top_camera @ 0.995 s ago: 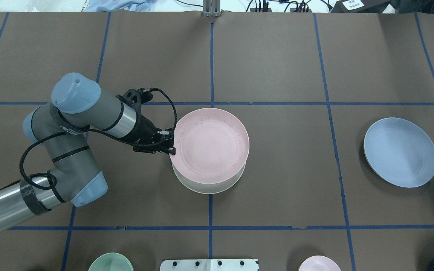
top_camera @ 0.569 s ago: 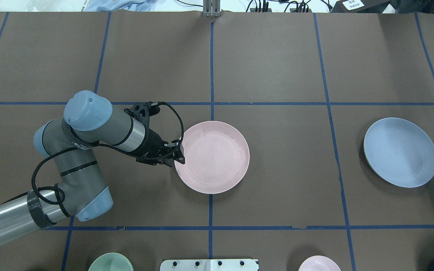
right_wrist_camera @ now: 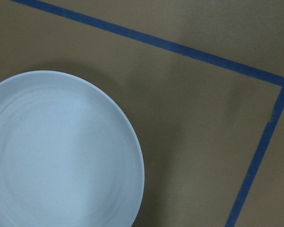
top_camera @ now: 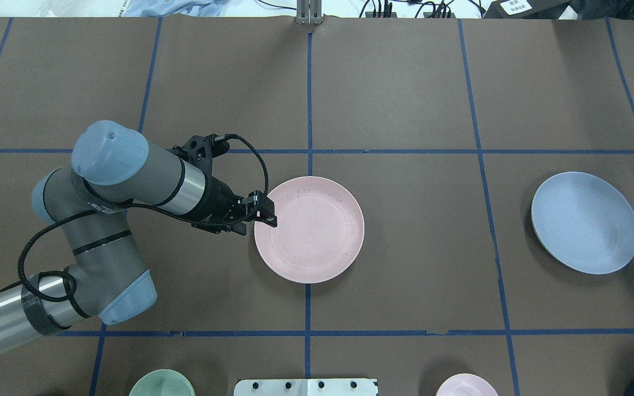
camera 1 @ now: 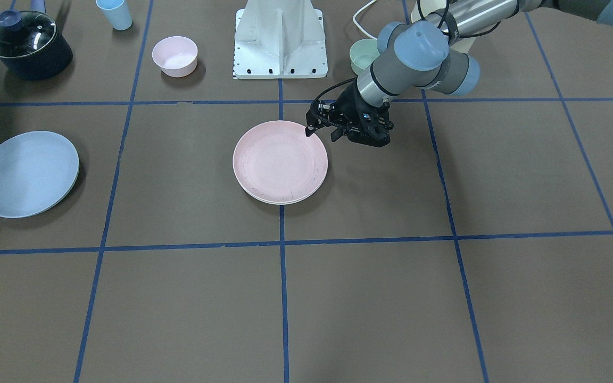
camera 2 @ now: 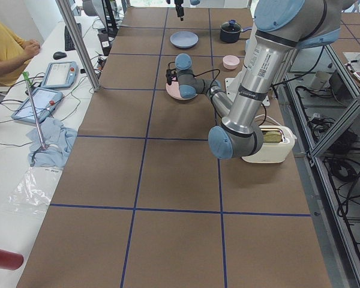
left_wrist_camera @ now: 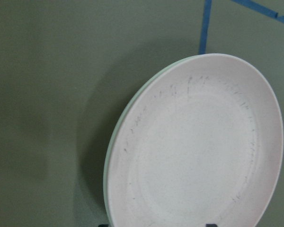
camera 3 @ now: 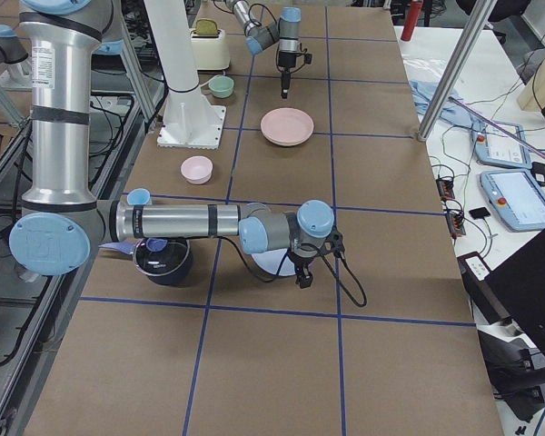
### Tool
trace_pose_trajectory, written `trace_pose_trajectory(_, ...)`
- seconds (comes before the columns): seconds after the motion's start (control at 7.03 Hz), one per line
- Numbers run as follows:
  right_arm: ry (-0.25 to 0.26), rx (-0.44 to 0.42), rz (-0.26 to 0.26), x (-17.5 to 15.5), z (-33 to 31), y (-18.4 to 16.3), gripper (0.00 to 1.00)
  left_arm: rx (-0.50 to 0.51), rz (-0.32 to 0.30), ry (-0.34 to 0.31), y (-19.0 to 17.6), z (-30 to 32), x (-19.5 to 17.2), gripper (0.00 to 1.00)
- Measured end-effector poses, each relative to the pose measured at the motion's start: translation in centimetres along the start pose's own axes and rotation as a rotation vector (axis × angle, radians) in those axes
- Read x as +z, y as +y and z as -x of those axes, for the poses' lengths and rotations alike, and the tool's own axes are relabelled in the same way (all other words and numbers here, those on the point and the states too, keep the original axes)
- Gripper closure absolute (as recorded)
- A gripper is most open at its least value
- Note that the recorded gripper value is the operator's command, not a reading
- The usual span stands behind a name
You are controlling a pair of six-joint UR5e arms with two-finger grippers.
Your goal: Stack three plates with pink and blue
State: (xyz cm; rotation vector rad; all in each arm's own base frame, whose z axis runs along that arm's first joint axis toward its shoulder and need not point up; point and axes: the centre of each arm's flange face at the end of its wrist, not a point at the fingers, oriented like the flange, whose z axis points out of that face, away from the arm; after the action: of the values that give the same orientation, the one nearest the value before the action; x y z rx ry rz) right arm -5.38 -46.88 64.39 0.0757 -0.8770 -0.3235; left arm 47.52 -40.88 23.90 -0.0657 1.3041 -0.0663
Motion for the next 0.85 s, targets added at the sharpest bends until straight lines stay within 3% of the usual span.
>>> trace_pose_trajectory(0.14,0.000,0.045,-0.023,0.7,-0.8,0.2,0.00,-0.004,-0.012,0.000,-0.2,-0.5,-1.2,0.27)
trace_pose_trajectory(0.43,-0.054,0.158,-0.052,1.5,-1.2,1.1,0.00,-0.004,-0.024,0.007,-0.4,-0.9,-2.4,0.27)
trace_pose_trajectory(0.85,-0.096,0.191,-0.014,3.8,-0.7,1.0,0.01,-0.006,-0.033,0.007,-0.6,-0.7,-2.9,0.27)
